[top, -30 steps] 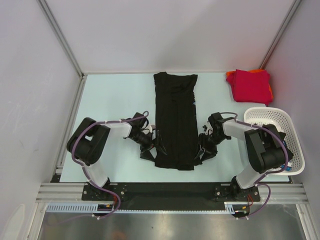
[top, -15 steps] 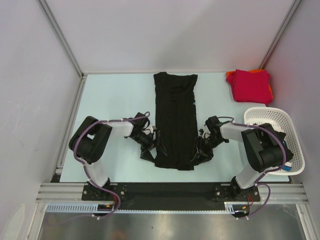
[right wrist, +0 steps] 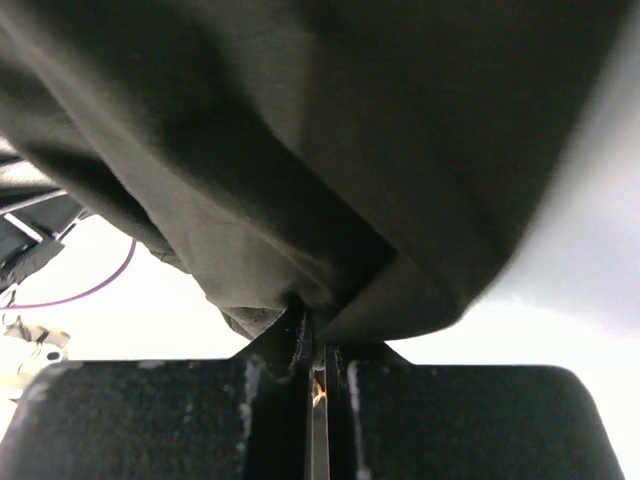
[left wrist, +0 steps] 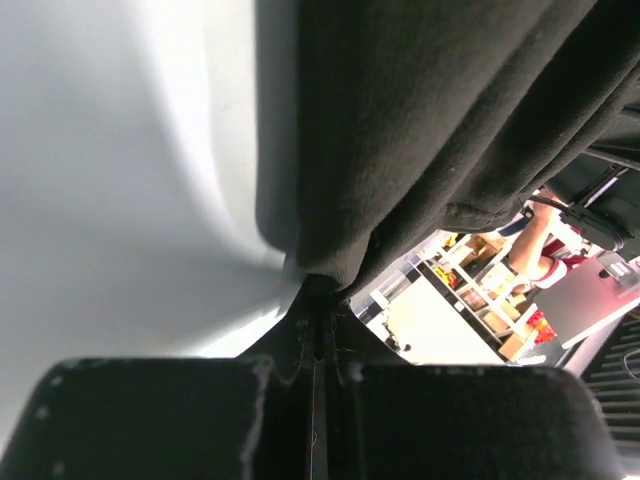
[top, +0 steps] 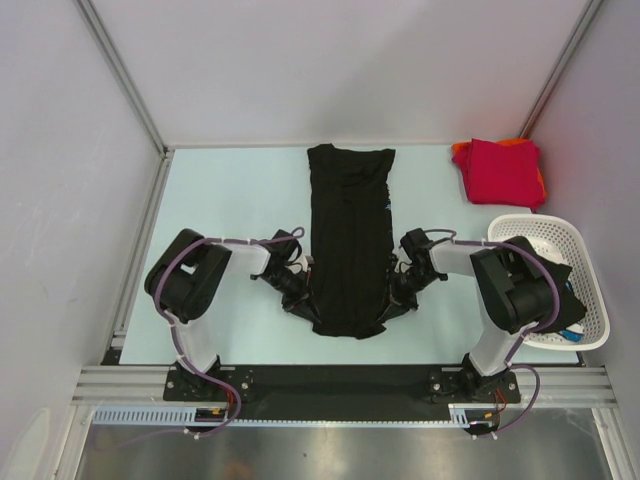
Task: Fold and stack the t-shirts
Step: Grab the bottom of the folded rectangular tshirt with both arms, then fold the folded rectangular tshirt in 1/3 of the way
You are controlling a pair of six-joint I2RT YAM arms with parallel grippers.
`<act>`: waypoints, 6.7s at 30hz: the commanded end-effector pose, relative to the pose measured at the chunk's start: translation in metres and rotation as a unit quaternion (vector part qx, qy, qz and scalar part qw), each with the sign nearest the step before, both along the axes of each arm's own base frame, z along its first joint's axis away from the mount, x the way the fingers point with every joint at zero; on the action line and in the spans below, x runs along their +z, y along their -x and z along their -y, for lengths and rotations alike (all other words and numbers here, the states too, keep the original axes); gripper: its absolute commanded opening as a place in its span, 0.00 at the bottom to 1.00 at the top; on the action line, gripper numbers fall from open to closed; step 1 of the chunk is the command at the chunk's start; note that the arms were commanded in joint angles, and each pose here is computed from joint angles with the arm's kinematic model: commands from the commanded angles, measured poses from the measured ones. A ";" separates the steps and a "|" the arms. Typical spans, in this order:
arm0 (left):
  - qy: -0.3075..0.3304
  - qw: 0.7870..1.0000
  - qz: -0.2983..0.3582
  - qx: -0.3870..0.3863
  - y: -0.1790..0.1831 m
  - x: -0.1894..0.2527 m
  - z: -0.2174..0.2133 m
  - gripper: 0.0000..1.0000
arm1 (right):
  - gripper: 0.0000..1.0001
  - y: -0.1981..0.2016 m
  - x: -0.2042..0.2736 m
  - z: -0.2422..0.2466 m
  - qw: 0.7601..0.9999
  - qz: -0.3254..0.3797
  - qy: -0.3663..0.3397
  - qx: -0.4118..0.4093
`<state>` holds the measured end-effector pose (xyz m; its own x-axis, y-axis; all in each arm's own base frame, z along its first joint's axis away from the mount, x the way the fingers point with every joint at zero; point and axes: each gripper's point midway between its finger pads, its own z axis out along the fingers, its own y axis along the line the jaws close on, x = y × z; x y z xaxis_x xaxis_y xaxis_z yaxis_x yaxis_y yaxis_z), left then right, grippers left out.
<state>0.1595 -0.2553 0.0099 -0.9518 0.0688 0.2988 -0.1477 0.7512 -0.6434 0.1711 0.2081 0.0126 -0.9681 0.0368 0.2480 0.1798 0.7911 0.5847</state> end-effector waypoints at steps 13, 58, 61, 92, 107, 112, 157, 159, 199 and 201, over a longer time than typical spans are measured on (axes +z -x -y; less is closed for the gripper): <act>-0.111 0.971 0.209 0.030 -0.042 0.069 -0.047 0.00 | 0.00 -0.041 0.095 0.023 0.981 0.183 0.050 -0.028; -0.088 0.964 0.245 0.060 -0.276 0.073 0.001 0.00 | 0.00 -0.281 0.057 0.014 0.965 0.250 0.055 -0.049; -0.079 0.960 0.262 0.066 -0.283 0.083 0.003 0.00 | 0.00 -0.290 0.063 0.013 0.961 0.267 0.049 -0.055; -0.098 0.941 0.322 0.041 -0.249 0.115 -0.028 1.00 | 0.80 -0.271 0.114 0.018 0.921 0.377 0.086 -0.048; -0.137 0.947 0.291 -0.008 -0.211 0.075 -0.043 1.00 | 0.70 -0.233 0.078 -0.035 0.879 0.407 0.225 0.105; -0.134 0.947 0.292 -0.007 -0.209 0.074 -0.043 1.00 | 0.70 -0.239 0.068 -0.034 0.867 0.401 0.274 0.111; -0.154 0.946 0.285 -0.025 -0.223 0.067 -0.044 1.00 | 0.72 -0.286 0.075 -0.022 0.821 0.409 0.380 0.117; -0.156 0.944 0.289 -0.022 -0.226 0.070 -0.045 1.00 | 0.74 -0.278 0.076 -0.013 0.826 0.389 0.390 0.120; -0.101 0.941 0.321 -0.037 -0.239 0.080 0.034 0.00 | 0.00 -0.190 0.030 0.034 0.881 0.251 0.387 0.108; -0.090 0.933 0.348 -0.021 -0.248 0.102 0.038 0.00 | 0.00 -0.201 0.052 0.033 0.880 0.284 0.373 0.079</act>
<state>0.3854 -0.2851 0.0440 -0.9609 0.1783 -0.2120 0.2527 0.8779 -0.4067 0.3640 0.1736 0.0211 -0.9547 -0.2200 -0.2002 -0.1766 0.9608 -0.2137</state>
